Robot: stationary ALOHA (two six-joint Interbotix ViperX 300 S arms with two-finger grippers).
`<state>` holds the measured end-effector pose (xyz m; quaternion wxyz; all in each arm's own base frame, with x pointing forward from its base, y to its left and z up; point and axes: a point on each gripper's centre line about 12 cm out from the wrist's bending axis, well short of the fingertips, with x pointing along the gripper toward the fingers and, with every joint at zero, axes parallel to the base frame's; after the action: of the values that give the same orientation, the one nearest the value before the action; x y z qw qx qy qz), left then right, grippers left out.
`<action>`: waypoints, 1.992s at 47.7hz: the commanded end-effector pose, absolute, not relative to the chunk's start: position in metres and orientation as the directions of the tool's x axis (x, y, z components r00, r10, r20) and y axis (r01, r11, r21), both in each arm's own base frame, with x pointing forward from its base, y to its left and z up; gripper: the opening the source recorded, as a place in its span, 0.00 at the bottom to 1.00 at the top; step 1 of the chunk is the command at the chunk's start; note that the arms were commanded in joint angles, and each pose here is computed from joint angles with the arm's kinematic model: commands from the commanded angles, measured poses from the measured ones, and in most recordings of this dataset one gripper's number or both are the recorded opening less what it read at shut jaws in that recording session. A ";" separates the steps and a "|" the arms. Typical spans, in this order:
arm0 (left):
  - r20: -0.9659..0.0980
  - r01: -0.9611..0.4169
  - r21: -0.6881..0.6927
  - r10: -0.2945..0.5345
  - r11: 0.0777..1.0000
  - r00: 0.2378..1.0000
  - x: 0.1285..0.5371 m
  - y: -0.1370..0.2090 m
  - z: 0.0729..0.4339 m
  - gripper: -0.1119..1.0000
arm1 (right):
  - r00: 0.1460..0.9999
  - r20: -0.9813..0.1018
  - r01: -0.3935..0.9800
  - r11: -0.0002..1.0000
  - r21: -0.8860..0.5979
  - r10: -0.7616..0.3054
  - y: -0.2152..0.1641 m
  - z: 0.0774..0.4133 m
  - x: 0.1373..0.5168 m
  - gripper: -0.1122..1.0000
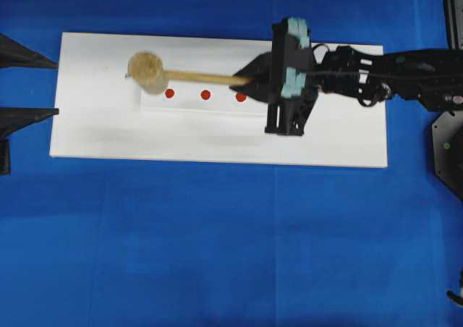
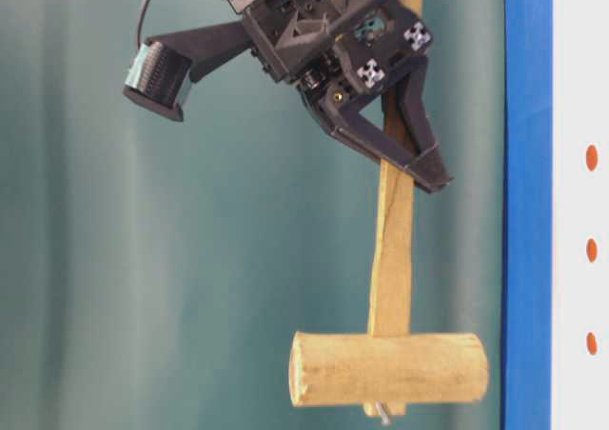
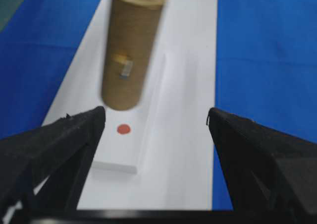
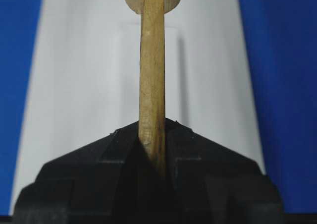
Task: Hit the mark with a hammer.
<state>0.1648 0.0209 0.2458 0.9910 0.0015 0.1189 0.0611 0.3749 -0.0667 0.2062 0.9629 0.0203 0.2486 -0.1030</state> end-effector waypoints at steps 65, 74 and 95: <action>-0.224 -0.124 0.015 0.124 0.992 0.967 0.168 0.022 0.248 0.83 | 0.876 -0.422 0.285 0.956 0.067 -0.231 -0.063 0.220 0.321 0.11; -0.224 -0.125 0.015 0.125 0.992 0.967 0.167 0.022 0.247 0.83 | 0.884 -0.398 0.297 0.952 0.074 -0.245 -0.061 0.222 0.307 0.11; -0.227 -0.126 0.013 0.125 0.992 0.966 0.168 0.022 0.247 0.83 | 0.810 -0.542 0.321 0.942 0.095 -0.222 -0.059 0.174 0.316 0.11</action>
<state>0.1649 0.0209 0.2441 0.9914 -0.0006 0.1157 0.0616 0.3113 -0.0608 0.1828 0.9518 0.0808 0.2593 -0.1424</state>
